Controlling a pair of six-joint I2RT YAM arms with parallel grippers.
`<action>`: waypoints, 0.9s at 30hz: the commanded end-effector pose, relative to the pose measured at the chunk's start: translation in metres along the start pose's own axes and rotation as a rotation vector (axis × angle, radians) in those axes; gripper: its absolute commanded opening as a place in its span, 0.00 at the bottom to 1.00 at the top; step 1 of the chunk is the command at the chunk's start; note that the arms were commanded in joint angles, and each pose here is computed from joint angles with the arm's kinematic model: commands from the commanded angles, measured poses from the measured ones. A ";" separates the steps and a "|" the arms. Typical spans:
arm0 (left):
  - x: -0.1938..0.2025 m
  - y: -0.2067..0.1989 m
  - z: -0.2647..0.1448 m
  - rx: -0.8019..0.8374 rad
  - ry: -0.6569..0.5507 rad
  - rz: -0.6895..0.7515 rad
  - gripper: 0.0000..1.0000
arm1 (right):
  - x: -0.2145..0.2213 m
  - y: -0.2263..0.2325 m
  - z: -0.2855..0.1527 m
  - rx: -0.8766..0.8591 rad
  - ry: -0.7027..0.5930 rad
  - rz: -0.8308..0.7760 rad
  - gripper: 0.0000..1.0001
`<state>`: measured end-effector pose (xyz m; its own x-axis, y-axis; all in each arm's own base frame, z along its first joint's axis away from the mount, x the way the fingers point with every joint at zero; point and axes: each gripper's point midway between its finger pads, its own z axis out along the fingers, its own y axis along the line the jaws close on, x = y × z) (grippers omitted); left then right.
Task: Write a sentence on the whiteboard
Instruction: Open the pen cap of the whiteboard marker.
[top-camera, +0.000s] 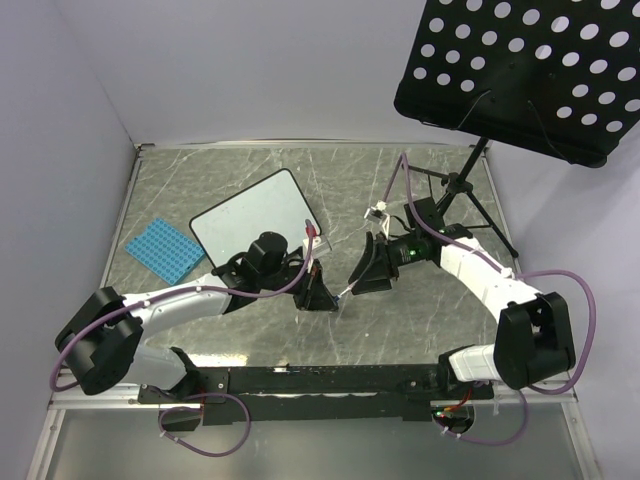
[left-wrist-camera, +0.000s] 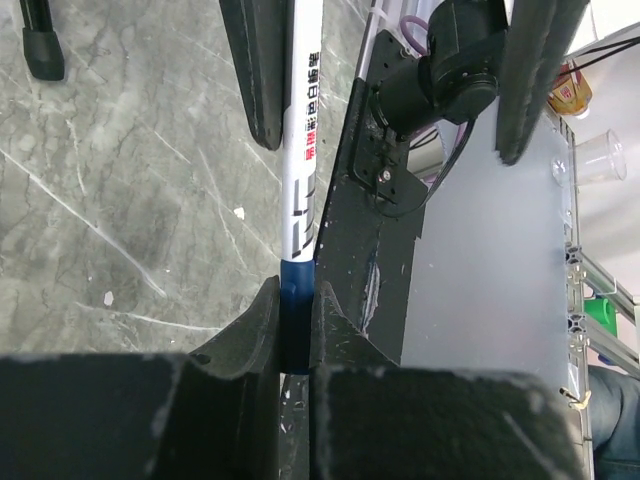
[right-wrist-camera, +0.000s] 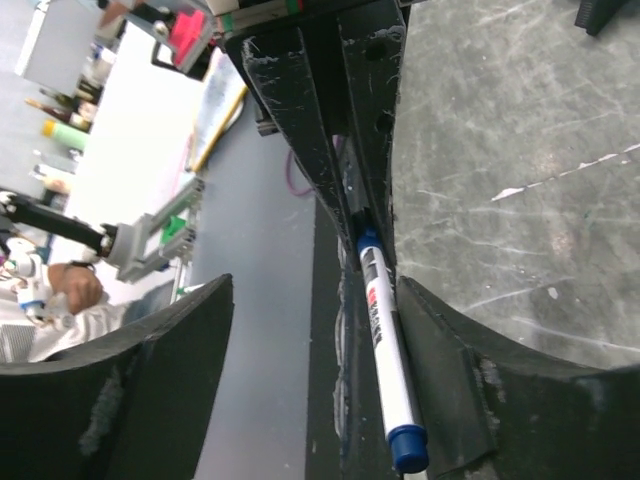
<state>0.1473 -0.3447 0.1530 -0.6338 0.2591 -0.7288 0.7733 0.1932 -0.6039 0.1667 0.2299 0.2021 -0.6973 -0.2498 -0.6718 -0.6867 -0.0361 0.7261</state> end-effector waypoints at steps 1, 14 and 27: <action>-0.026 -0.008 0.000 0.026 -0.058 0.044 0.01 | -0.007 0.004 0.005 -0.016 0.024 -0.047 0.69; -0.027 -0.008 0.000 0.032 -0.061 0.038 0.01 | -0.002 0.001 0.010 -0.018 0.059 -0.037 0.48; -0.026 -0.009 0.002 0.049 -0.058 0.031 0.01 | -0.001 0.001 0.012 -0.027 0.071 -0.037 0.35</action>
<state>0.1414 -0.3463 0.1568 -0.6447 0.2662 -0.7166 0.7623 0.1533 -0.6288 0.1657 0.2359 0.1852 -0.6824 -0.3192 -0.6576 -0.6918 -0.0086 0.7220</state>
